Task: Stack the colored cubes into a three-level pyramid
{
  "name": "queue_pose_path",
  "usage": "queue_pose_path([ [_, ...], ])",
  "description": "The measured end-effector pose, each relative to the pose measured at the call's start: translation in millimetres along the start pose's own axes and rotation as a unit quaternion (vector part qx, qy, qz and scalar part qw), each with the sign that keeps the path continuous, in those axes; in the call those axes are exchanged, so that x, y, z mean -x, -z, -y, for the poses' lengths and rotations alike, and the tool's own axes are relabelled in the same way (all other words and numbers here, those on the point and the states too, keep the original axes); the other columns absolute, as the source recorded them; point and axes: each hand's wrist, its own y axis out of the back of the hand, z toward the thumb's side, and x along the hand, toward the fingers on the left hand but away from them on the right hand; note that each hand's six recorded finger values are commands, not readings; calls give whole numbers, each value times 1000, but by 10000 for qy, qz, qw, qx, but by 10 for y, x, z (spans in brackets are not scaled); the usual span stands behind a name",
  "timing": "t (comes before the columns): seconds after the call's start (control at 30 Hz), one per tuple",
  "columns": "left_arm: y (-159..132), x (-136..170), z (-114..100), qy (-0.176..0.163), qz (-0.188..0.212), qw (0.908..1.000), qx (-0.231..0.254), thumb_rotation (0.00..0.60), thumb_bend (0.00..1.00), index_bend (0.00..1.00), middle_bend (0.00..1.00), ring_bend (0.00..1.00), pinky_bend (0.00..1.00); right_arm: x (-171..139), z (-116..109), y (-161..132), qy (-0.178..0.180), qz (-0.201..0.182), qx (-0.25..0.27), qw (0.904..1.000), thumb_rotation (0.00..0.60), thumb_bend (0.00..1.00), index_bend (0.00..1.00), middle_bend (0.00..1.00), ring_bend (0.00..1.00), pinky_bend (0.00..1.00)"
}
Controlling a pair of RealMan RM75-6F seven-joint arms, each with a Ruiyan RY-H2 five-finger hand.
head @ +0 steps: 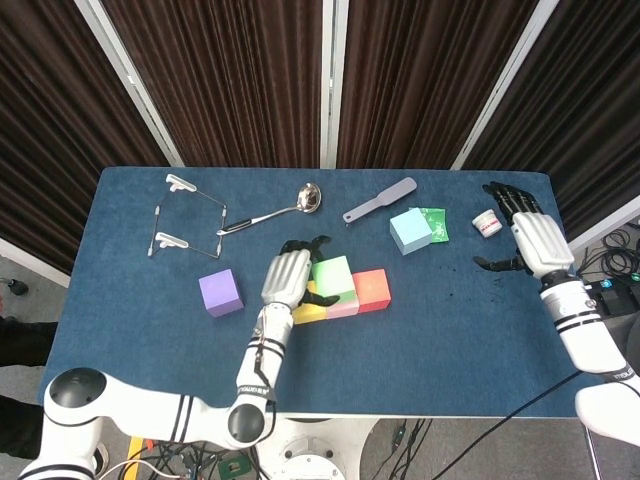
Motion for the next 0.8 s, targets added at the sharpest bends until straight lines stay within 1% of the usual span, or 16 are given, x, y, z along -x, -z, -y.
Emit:
queue_pose_path([
  [0.23,-67,-128,123,108,-94,9999,4,600,200,185,552,160,108,-37,-35,85,44,45,83,9999,600,61,0,33,0,0],
  [0.43,-143,-168,195,161,-64,9998,36,600,200,176,551,165,107,-55,-55,180,59,123,123,9998,600,61,0,33,0,0],
  [0.8,-148,-209,244,174,-46,9998,-3,600,199,173,549,173,108,-63,-36,267,55,173,171,9997,600,62,0,33,0,0],
])
